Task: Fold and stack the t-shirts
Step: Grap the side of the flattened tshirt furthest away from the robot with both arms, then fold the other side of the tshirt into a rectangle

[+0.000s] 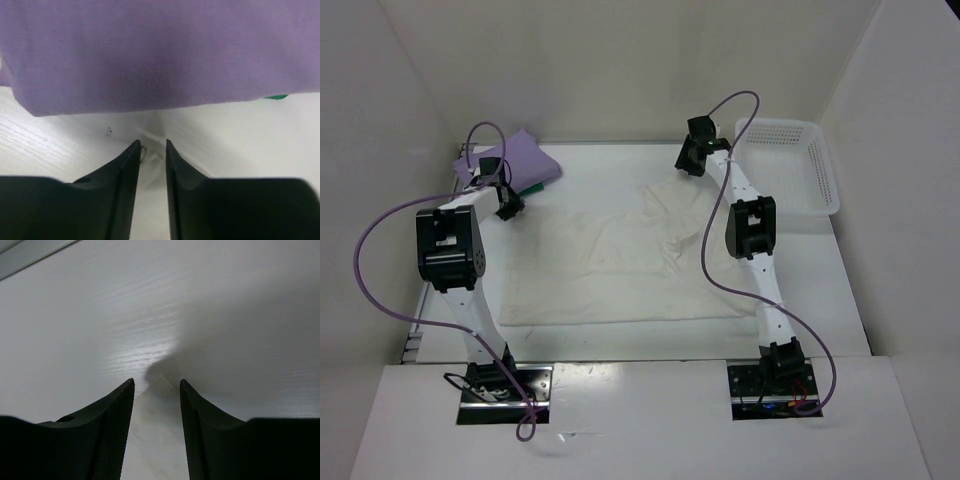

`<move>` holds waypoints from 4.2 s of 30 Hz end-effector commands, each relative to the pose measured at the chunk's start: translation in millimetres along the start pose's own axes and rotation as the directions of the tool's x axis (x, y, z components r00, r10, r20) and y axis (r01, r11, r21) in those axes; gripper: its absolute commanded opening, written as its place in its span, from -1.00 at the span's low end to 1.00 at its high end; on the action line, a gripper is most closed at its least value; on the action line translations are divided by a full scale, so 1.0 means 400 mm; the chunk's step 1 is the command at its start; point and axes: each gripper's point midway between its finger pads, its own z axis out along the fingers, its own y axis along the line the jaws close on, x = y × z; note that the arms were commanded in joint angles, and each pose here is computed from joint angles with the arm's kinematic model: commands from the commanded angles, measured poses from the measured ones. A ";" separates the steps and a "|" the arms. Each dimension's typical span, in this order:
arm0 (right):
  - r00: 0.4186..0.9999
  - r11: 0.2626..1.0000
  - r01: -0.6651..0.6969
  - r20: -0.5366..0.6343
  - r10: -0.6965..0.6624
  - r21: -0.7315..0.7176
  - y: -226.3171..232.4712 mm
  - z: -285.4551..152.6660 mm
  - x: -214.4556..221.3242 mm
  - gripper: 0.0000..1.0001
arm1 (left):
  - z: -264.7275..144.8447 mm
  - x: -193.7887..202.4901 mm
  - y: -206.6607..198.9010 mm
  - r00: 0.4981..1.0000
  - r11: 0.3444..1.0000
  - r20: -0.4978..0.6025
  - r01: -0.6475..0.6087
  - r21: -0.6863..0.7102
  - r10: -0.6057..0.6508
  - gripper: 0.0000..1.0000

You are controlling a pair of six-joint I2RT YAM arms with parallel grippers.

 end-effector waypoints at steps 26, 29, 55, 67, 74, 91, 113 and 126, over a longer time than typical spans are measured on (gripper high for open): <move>0.997 0.994 -0.024 0.065 0.031 -0.106 0.057 -0.117 -0.122 -0.34 | -0.095 -0.057 -0.060 0.997 0.990 0.077 0.009 0.142 -0.020 -1.00; 0.999 0.996 -0.013 0.048 0.017 -0.086 0.028 -0.082 -0.102 -0.05 | -0.095 -0.057 -0.060 0.997 0.990 0.077 0.009 0.142 -0.020 -1.00; 0.998 0.995 0.048 -0.031 -0.051 -0.090 0.075 -0.032 0.014 -0.97 | -0.109 -0.048 -0.075 0.997 0.983 0.059 0.035 0.180 -0.047 -1.00; 0.998 0.988 -0.004 0.067 0.014 -0.152 0.103 -0.316 -0.149 -1.00 | -0.153 -0.041 -0.064 0.997 0.982 0.069 0.026 0.186 -0.039 -1.00; 0.992 0.987 -0.125 -0.016 0.124 -0.106 -0.060 -0.420 0.002 -1.00 | -0.193 -0.039 -0.045 0.995 0.981 0.089 0.031 0.192 -0.049 -1.00; 0.984 0.983 -0.176 -0.002 0.176 -0.052 -0.241 -0.720 0.197 -1.00 | -0.336 -0.004 0.020 0.994 0.980 0.098 0.027 0.197 -0.048 -1.00; 0.932 0.959 -0.284 -0.229 0.281 0.020 -0.338 -0.927 0.478 -1.00 | -0.407 0.115 0.124 0.999 0.994 0.019 0.023 0.104 -0.025 -1.00; 0.923 0.968 -0.230 -0.292 0.250 0.101 -0.371 -0.970 0.519 -0.46 | -0.429 0.140 0.179 0.999 0.999 0.008 0.033 0.005 -0.033 -0.67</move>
